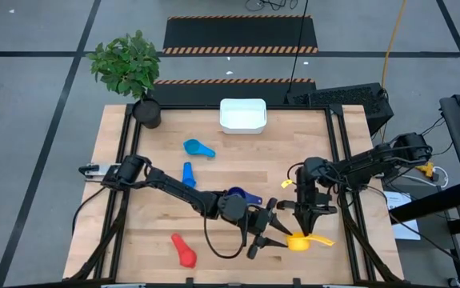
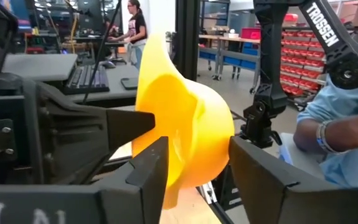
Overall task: Nest measuring cups in basket
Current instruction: Stack the yellow measuring cup on top of the dark blue measuring cup
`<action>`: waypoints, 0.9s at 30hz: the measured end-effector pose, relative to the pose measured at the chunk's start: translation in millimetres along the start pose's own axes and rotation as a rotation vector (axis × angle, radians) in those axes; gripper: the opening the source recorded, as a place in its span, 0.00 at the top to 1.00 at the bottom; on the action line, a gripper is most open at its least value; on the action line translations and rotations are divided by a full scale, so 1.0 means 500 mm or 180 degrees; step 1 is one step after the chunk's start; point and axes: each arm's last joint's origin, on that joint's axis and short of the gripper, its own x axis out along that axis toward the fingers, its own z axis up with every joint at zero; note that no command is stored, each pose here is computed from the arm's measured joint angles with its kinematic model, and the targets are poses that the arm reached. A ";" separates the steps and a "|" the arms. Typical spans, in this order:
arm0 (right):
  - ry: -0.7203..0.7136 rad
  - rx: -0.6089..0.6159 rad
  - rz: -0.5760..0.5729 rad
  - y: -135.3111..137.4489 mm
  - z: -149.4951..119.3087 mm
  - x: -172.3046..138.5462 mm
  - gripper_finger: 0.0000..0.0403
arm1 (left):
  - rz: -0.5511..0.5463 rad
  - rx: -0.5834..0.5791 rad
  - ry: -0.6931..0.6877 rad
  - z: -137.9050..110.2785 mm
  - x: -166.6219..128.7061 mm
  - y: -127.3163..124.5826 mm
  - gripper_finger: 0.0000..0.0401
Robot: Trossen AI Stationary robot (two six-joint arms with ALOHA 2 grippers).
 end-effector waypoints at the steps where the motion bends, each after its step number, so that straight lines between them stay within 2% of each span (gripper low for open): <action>1: 0.0001 0.0019 -0.0001 0.000 0.000 0.000 1.00 | -0.0025 -0.0003 0.0018 -0.001 0.000 0.000 0.61; 10: 0.0014 0.0045 -0.0059 -0.001 -0.001 0.000 1.00 | -0.0112 0.0018 0.0037 -0.001 -0.002 0.007 0.85; 15: 0.0014 0.0244 -0.0102 -0.001 0.000 0.000 0.99 | -0.0135 0.0012 0.0083 -0.003 -0.003 0.008 0.97; 20: -0.0020 0.0367 -0.0171 -0.004 0.008 0.000 0.93 | -0.0122 0.0020 0.0091 -0.003 -0.003 0.008 0.98; 27: -0.0096 0.0614 -0.0288 -0.005 0.027 -0.002 0.76 | -0.0056 0.0106 0.0106 -0.005 -0.002 0.010 0.99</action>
